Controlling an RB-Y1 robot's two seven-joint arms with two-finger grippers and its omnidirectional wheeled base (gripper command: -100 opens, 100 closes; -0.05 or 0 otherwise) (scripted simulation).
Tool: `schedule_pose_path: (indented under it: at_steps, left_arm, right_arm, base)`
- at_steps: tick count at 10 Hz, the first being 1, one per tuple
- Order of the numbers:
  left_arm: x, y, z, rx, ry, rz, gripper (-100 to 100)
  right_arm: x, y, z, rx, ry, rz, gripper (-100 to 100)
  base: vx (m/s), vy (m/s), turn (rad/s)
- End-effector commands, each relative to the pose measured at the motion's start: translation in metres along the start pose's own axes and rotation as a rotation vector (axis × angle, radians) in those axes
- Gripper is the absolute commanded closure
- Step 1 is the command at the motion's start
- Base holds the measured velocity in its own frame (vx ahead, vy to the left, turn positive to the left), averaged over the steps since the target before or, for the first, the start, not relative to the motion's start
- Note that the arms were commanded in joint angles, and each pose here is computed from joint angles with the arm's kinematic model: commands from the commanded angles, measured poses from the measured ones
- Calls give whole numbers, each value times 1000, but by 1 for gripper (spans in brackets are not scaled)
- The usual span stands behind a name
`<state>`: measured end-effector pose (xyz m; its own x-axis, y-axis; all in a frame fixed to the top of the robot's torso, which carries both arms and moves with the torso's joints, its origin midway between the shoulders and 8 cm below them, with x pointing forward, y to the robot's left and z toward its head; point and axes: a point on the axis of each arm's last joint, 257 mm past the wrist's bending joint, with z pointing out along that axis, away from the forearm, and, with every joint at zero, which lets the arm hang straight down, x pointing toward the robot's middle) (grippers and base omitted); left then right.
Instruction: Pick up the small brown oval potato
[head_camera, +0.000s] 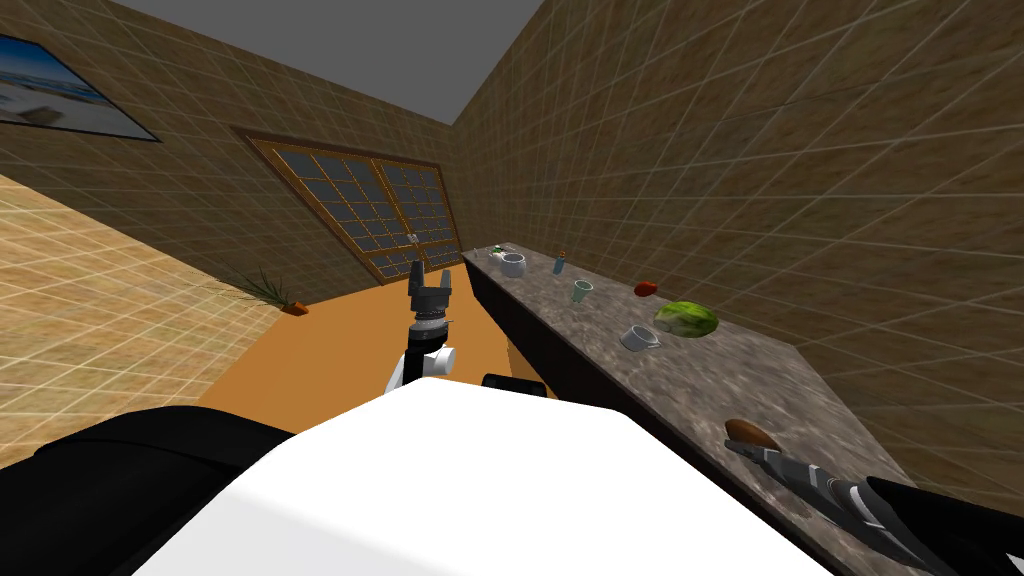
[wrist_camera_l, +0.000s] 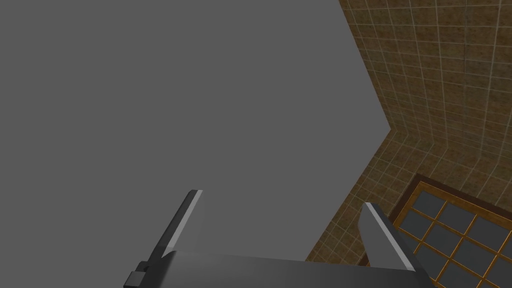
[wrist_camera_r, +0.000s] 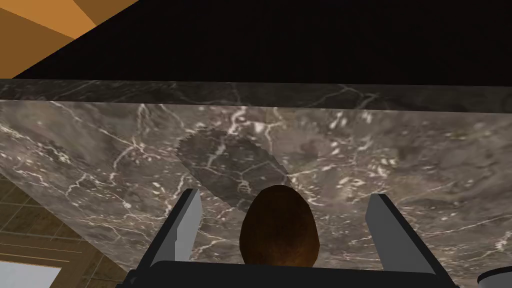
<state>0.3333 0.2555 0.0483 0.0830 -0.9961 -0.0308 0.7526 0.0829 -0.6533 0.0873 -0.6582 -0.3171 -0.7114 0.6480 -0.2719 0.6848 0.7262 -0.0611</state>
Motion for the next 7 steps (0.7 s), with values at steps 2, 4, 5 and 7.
schedule_pose_path:
  at_steps: [2, 4, 5, 7]
  left_arm:
    - [0, 0, 0, 0, 0, 0, 0]
    - [0, 0, 0, 0, 0, 0, 0]
    - [0, 0, 0, 0, 0, 0, 0]
    - [0, 0, 0, 0, 0, 0, 0]
  right_arm:
    - [-8, 0, 0, 6, -12, -14, -100]
    - [-4, -6, 3, 7, -15, -6, -100]
    - [0, -9, 4, 8, -15, -3, -100]
    - [6, -15, 7, 10, -16, 4, -100]
  base:
    - [106, -120, 62]
    - [17, -13, 29]
    - [30, -9, 51]
    - [18, -1, 26]
